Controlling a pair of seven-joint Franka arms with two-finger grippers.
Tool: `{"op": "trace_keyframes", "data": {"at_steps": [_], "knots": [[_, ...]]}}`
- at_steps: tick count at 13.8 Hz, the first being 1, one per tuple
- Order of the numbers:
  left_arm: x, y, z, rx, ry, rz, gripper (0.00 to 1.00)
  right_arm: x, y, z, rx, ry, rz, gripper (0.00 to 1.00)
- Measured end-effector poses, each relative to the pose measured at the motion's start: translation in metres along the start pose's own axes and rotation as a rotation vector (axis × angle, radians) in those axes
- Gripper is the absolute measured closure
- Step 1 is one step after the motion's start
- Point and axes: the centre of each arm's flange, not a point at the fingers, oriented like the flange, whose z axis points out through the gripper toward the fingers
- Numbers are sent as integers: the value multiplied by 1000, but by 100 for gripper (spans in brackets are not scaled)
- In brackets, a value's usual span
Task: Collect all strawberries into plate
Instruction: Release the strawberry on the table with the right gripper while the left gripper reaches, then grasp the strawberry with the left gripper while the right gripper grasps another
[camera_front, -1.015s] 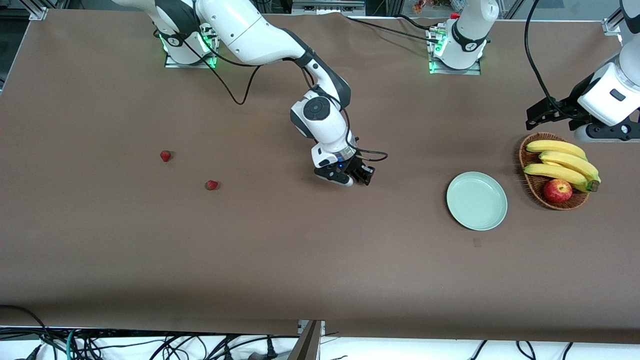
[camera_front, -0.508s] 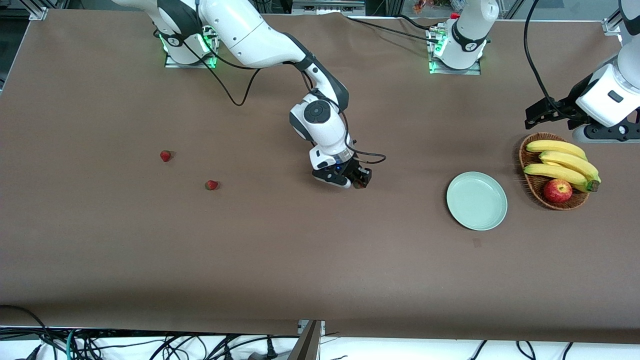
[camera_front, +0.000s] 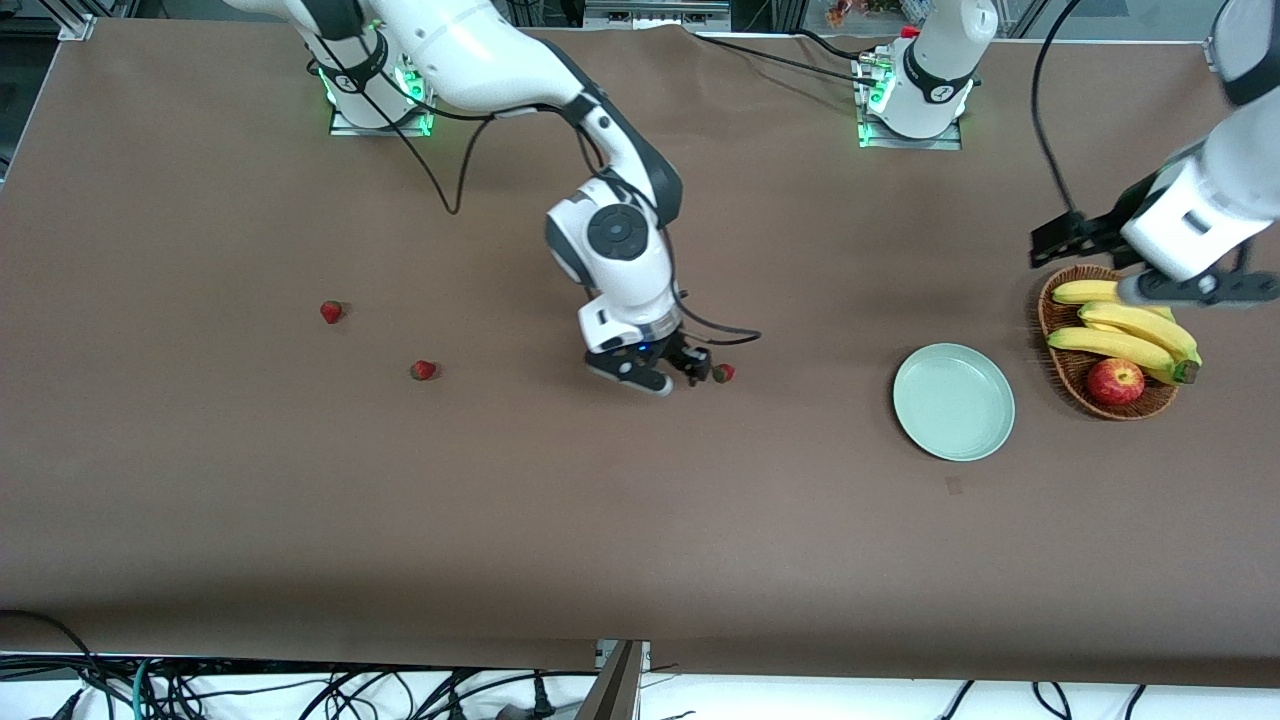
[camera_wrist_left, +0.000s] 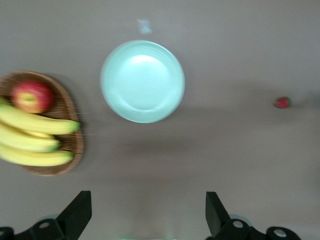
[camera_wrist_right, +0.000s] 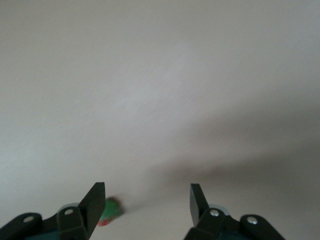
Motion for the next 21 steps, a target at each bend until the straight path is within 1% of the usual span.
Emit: {"op": "trace_keyframes", "data": {"at_steps": [1, 3, 4, 6, 8, 10, 12, 14, 16, 18, 20, 21], "knots": [[13, 6, 19, -27, -23, 4, 0, 23, 15, -15, -39, -20, -37, 23], [40, 34, 59, -46, -24, 39, 0, 72, 53, -36, -114, -74, -120, 23], [52, 60, 83, -41, -22, 65, 0, 97, 77, -44, -144, -102, -165, 23], [67, 121, 132, -28, -11, 69, 0, 140, 131, -50, -193, -132, -248, 23], [71, 184, 183, -18, 6, 53, 0, 166, 192, -46, -244, -165, -320, 23], [71, 233, 228, -18, 38, 75, 0, 174, 246, -36, -267, -181, -354, 23], [70, 263, 266, -20, 60, 95, 0, 164, 285, -20, -263, -200, -339, 23], [67, 282, 297, -16, 72, 94, 0, 149, 305, -2, -249, -210, -315, 23], [62, 299, 326, 13, 95, 106, 0, 139, 316, 13, -236, -193, -299, 23], [59, 309, 348, 37, 113, 104, 0, 132, 326, 23, -229, -188, -289, 23], [60, 310, 359, 40, 116, 103, 19, 130, 330, 28, -228, -181, -290, 24], [59, 310, 362, 43, 111, 102, 31, 130, 331, 29, -227, -175, -291, 26]]}}
